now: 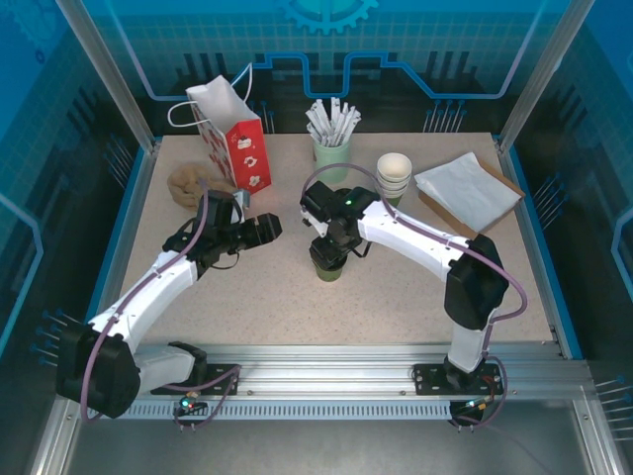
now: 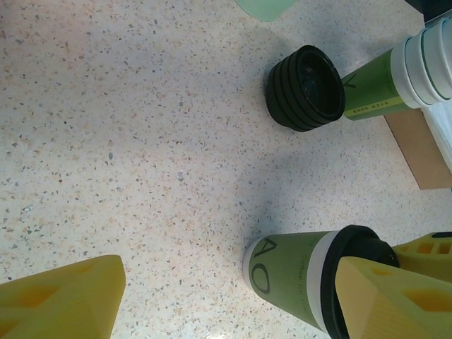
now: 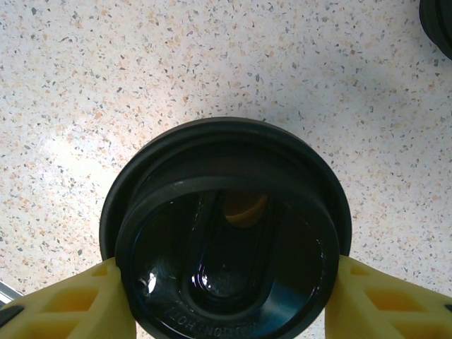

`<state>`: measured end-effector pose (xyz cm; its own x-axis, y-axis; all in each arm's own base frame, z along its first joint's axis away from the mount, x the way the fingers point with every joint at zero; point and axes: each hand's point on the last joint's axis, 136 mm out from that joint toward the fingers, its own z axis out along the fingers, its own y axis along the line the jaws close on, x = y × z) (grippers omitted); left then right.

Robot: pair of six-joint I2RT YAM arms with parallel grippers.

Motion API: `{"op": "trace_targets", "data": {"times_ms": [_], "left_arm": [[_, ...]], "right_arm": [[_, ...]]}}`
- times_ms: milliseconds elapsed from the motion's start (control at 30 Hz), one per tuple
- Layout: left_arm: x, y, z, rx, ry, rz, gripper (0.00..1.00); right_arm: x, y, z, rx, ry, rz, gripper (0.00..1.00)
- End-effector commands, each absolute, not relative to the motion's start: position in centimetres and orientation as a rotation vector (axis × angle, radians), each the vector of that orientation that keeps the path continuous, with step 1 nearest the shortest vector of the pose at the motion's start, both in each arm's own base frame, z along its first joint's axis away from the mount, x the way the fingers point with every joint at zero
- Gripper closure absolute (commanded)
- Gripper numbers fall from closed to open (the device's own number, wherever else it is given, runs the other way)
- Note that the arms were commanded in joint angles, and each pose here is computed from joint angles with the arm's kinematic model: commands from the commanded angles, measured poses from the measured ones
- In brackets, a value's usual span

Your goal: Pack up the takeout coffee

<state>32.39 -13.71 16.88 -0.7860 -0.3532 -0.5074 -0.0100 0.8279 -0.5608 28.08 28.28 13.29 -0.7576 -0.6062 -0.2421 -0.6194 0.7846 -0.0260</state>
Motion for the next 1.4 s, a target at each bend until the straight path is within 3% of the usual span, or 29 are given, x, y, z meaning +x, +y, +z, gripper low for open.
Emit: {"op": "trace_targets", "data": {"times_ms": [0,967,1367], "left_arm": [[31.9,-13.4,16.7,-0.260,2.382,-0.722,0.20],[29.1,-12.8,11.5,-0.361,2.478,-0.722,0.20],[27.9,-14.9,10.9,-0.319,2.493,-0.763,0.21]], "right_arm": [[26.9,27.9,11.6,-1.036,2.797,-0.003,0.47],[24.4,26.8,4.9,-1.156,3.003,-0.037,0.50],[24.5,26.7,6.0,-1.270,3.002,-0.060,0.49]]}}
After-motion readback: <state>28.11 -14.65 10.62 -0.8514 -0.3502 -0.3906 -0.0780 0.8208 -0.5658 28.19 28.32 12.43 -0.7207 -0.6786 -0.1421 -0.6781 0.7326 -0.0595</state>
